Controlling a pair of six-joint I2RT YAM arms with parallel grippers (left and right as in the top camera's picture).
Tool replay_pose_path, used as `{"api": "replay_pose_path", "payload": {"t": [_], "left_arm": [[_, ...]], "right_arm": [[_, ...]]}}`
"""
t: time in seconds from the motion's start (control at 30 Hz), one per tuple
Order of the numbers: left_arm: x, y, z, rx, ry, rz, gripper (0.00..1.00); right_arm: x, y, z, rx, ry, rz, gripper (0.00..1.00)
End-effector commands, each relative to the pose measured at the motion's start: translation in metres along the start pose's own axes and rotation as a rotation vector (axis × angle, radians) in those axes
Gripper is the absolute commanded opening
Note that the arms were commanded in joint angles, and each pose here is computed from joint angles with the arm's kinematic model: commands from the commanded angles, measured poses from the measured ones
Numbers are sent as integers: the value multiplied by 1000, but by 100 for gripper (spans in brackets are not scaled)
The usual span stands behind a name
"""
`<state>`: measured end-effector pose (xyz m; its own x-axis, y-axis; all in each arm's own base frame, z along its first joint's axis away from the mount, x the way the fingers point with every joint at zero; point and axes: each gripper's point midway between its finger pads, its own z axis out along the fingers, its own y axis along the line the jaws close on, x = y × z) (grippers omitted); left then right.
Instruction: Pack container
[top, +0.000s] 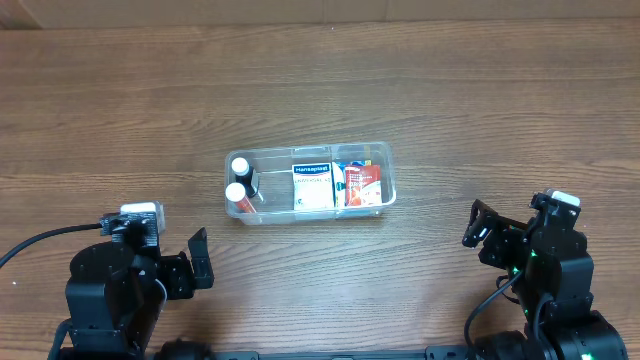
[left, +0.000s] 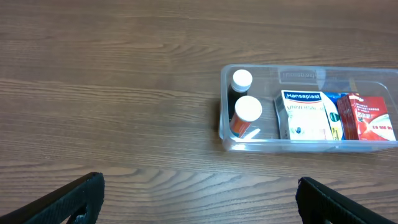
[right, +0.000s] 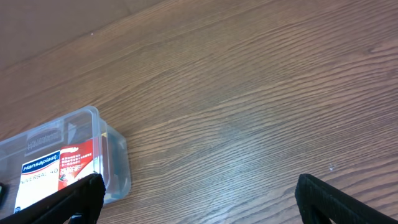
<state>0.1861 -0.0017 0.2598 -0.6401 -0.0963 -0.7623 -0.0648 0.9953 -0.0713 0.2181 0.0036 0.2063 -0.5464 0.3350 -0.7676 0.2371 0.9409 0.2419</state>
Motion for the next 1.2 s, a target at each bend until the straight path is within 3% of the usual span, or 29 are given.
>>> {"api": "replay_pose_path", "payload": {"t": [0.0, 0.13, 0.3, 0.5, 0.63, 1.17], "left_arm": [[2, -1, 1, 8, 5, -16, 100], [2, -1, 1, 8, 6, -16, 100], [2, -1, 1, 8, 6, -16, 100], [2, -1, 1, 8, 6, -16, 100], [2, -1, 1, 8, 5, -16, 100], [2, -1, 1, 8, 6, -16, 100]], "right_arm": [[17, -9, 0, 38, 63, -10, 100], [19, -8, -11, -5, 19, -42, 100], [4, 8, -18, -154, -241, -176, 100], [-4, 26, 5, -310, -555, -139, 100], [32, 39, 37, -392, -519, -272, 100], [31, 40, 36, -396, -526, -286, 100]]}}
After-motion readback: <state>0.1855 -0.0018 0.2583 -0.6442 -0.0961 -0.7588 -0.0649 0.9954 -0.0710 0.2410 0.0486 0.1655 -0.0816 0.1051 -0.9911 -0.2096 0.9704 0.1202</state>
